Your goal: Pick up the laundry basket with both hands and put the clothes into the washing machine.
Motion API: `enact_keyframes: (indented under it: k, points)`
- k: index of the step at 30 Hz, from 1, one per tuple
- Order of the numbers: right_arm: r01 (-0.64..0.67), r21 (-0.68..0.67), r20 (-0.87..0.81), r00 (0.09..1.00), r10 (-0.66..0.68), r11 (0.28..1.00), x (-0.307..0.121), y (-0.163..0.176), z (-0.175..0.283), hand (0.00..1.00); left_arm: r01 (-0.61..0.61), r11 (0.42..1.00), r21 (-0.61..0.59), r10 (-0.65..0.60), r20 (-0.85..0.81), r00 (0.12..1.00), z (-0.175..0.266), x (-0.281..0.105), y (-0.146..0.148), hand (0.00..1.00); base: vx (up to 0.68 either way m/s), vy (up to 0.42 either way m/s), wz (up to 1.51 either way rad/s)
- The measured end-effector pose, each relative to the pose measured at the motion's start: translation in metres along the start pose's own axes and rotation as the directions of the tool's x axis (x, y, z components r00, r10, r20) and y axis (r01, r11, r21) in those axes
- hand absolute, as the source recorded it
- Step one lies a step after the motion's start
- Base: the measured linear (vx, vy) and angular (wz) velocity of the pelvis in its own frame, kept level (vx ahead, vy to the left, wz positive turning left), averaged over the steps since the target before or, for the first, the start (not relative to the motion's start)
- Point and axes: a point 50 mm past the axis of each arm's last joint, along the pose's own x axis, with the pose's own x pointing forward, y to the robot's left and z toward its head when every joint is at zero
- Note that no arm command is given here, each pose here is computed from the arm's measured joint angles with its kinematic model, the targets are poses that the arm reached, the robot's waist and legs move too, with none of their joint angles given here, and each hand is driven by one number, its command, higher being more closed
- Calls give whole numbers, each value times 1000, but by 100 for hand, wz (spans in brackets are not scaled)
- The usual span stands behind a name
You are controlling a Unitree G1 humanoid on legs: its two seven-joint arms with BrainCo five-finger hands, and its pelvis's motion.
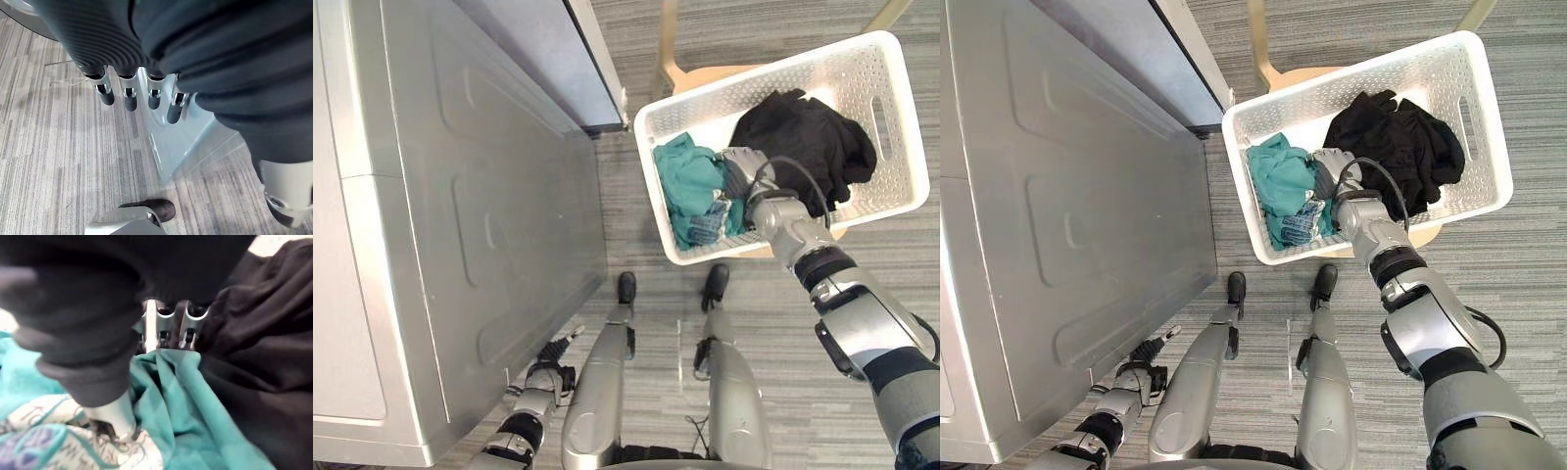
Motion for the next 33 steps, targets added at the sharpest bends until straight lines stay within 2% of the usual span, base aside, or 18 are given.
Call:
enact_keyframes:
  k: [4,10,14,17,24,31,33]
  points:
    - [16,83,-66,998,-10,996,-4,7,-7,100,4,1000,-20,-4,-12,1000,-1,-1,-3,0,-27,3,0]
    - [191,226,-105,980,-171,955,-2,-24,-7,100,10,999,-38,-12,-46,999,-7,-4,-7,0,-31,-20,-9]
    - [303,315,-145,952,-269,900,-6,-42,-11,100,6,997,-74,-13,-85,996,-18,-8,-8,0,1,-5,-17]
    - [362,382,-145,932,-332,850,-12,-50,-7,100,12,999,-48,-16,-87,996,-21,-9,-9,0,5,16,-16]
    - [355,528,-130,932,-339,772,-31,-31,10,100,-26,998,-62,12,-212,977,-50,-17,-1,0,60,19,-3]
    - [333,686,-97,923,-373,647,-53,-22,33,100,-39,997,-69,15,-327,945,-77,-26,8,0,25,22,-7]
    - [342,716,-95,911,-400,608,-59,-27,35,100,-25,999,-37,13,-294,956,-78,-29,7,0,10,10,-6]
